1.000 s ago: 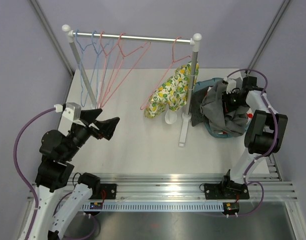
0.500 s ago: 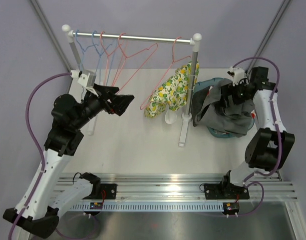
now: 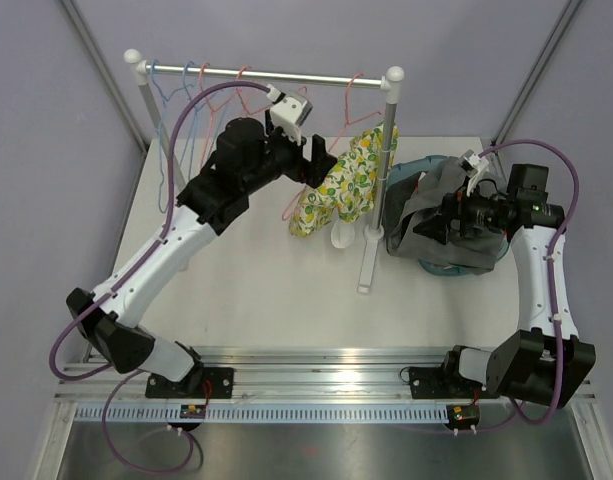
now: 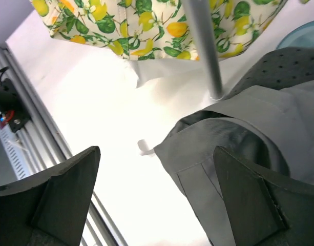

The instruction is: Remove the skirt from the hanger

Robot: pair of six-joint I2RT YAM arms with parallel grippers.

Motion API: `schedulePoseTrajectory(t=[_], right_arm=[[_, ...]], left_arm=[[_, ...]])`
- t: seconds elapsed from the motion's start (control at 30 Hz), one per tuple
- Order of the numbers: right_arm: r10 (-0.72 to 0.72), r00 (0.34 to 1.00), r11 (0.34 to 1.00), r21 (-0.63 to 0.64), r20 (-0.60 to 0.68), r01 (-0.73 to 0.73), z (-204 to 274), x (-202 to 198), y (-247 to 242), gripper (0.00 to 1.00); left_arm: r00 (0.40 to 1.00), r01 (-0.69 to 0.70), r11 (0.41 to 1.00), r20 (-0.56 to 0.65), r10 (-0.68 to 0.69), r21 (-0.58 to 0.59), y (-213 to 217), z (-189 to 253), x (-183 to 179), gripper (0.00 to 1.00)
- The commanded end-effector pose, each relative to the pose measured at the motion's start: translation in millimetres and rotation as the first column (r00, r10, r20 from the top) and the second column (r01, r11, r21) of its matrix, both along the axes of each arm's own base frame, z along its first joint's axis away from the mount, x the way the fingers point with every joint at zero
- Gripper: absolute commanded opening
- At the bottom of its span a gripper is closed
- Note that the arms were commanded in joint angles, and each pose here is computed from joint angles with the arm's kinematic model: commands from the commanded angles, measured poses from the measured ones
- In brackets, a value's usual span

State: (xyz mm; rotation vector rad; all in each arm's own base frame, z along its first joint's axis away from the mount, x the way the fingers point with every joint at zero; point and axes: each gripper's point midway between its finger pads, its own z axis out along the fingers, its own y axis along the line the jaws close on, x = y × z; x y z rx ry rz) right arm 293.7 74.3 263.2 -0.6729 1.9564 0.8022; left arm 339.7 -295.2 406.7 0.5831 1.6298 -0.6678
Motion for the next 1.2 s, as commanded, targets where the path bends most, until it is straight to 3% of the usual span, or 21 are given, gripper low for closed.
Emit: schedulePoseTrajectory(t=[0.0,0.17,0.3,0.4,0.43,0.47,0.57,1.17], right_arm=[[0.093,0.995,0.989,0.112,0.047,-0.097,16,-5,16,0.99],[0.097,0.995,0.987,0.126,0.024,-0.100,9,-6,17,1.00],[0.098,0.995,0.987,0.129,0.018,-0.100,7,-6,18,1.00],[0.097,0.995,0.987,0.131,0.016,-0.099,7,-6,18,0.99],[0.097,0.995,0.987,0.130,0.018,-0.099,8,-6,18,1.00],[0.096,0.995,0.987,0.129,0.018,-0.097,8,-7,18,1.00],[0.095,0.995,0.987,0.130,0.020,-0.096,8,-7,18,1.00],[0.094,0.995,0.988,0.123,0.030,-0.097,9,-9,18,0.99]], left_arm=[[0.992,-0.057,0.996,0.120,0.048,0.068,-5,20,19,0.82],[0.986,-0.093,0.985,0.148,0.072,0.143,-21,5,35,0.69],[0.975,-0.147,0.973,0.191,0.112,0.181,-22,7,44,0.48],[0.975,-0.147,0.966,0.195,0.106,0.211,-28,2,46,0.27],[0.975,-0.144,0.966,0.199,0.101,0.215,-29,4,45,0.09],[0.974,-0.146,0.965,0.200,0.102,0.216,-29,4,46,0.05],[0.975,-0.106,0.970,0.213,0.058,0.220,-34,9,40,0.00],[0.943,-0.102,0.995,0.318,0.100,-0.012,-3,93,11,0.00]])
